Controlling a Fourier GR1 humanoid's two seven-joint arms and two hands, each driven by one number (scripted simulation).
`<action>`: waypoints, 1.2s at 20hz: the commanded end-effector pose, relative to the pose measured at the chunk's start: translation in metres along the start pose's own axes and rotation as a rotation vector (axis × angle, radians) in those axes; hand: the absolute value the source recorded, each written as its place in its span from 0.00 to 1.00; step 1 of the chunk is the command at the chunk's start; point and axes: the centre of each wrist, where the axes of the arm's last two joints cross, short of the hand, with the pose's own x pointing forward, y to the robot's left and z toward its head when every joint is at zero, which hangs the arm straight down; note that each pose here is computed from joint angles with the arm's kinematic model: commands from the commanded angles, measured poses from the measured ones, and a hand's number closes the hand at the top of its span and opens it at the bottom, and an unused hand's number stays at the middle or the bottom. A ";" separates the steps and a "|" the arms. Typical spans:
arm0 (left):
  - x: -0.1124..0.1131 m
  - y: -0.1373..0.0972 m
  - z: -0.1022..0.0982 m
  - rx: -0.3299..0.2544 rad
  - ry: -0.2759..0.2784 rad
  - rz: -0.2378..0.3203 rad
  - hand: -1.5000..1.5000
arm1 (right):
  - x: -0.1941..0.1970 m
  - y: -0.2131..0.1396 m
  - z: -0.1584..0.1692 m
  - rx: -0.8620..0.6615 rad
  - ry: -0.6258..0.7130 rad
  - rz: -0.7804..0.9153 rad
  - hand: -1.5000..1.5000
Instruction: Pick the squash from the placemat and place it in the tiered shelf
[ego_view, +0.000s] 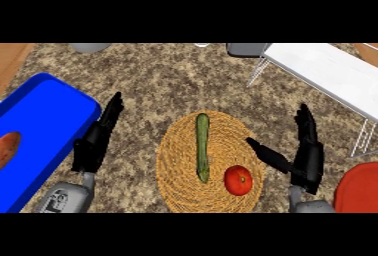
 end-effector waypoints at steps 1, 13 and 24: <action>-0.002 0.001 -0.001 -0.016 0.004 -0.007 0.50 | 0.014 0.005 0.011 0.184 0.032 0.100 0.00; 0.002 -0.004 -0.008 -0.004 -0.001 -0.002 0.50 | 0.116 0.030 -0.004 0.469 0.140 0.524 0.00; 0.007 0.003 -0.005 -0.005 0.004 0.001 0.50 | 0.188 0.073 0.031 0.579 0.248 0.825 0.00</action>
